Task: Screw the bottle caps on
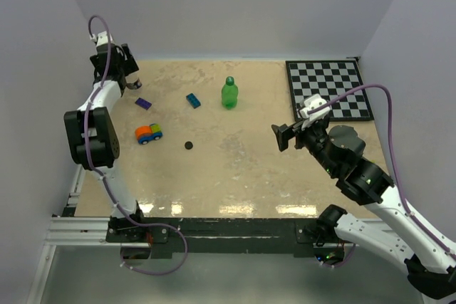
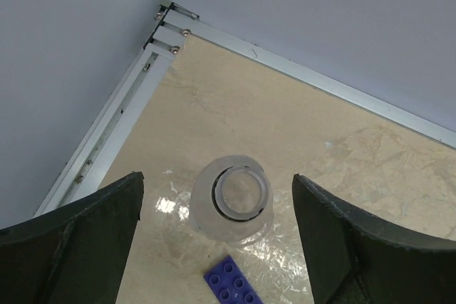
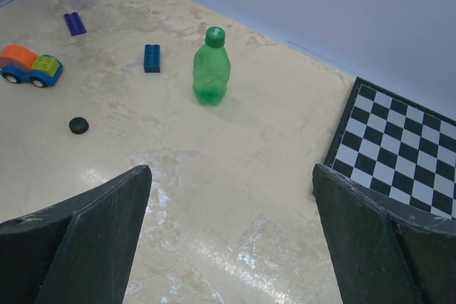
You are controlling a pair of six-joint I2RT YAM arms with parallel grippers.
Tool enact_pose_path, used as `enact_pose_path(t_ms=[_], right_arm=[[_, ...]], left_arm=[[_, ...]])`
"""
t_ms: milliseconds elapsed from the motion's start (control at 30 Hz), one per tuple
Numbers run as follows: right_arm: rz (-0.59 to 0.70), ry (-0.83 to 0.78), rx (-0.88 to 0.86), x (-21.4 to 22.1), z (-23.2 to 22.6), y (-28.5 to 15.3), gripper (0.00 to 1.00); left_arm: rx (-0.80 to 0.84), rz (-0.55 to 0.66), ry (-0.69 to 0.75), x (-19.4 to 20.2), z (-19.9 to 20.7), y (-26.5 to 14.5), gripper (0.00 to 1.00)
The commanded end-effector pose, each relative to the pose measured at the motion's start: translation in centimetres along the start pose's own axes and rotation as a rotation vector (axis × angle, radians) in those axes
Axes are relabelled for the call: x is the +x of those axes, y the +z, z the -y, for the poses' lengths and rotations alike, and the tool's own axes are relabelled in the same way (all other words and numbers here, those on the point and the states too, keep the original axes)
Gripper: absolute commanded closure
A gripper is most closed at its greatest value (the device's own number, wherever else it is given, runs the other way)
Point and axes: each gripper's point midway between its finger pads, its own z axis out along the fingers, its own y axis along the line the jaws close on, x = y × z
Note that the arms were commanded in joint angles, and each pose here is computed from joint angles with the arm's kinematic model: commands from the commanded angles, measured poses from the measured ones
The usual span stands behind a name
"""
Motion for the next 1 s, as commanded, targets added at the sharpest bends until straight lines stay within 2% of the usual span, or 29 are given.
enact_pose_path(t_ms=[0,200,300,367,533,667,700,800,967], right_arm=[[0.028,0.037,0.02,-1.0,0.3,0.0,0.01],[0.019,0.041,0.022,-1.0,0.2,0.4,0.01],[0.019,0.042,0.022,-1.0,0.1,0.6,0.01],[0.022,0.041,0.019,-1.2,0.0,0.7,0.01],[0.032,0.027,0.006,-1.8,-0.2,1.1,0.01],[0.046,0.003,-0.033,-2.3,-1.0,1.7,0.02],[0.055,0.002,-0.051,-2.5,-1.3,2.0,0.01],[0.068,-0.008,-0.133,-3.0,-3.0,2.8,0.01],[0.107,-0.019,-0.27,-4.0,-5.7,3.7,0.01]], left_arm=[[-0.008,0.096,-0.007,-3.0,0.0,1.5,0.15],[0.003,0.093,0.012,-2.2,0.3,2.9,0.31],[0.018,0.09,0.018,-2.2,0.6,3.2,0.5],[0.024,0.097,0.017,-2.7,0.7,3.0,0.69],[0.082,0.119,0.022,-5.6,2.0,0.8,0.96],[0.171,0.13,0.048,-8.2,4.3,-2.6,1.0],[0.198,0.091,0.06,-7.8,4.9,-3.7,1.0],[0.341,0.069,0.106,-8.3,8.7,-7.8,1.0],[0.622,0.045,0.253,-6.5,16.2,-16.2,1.0]])
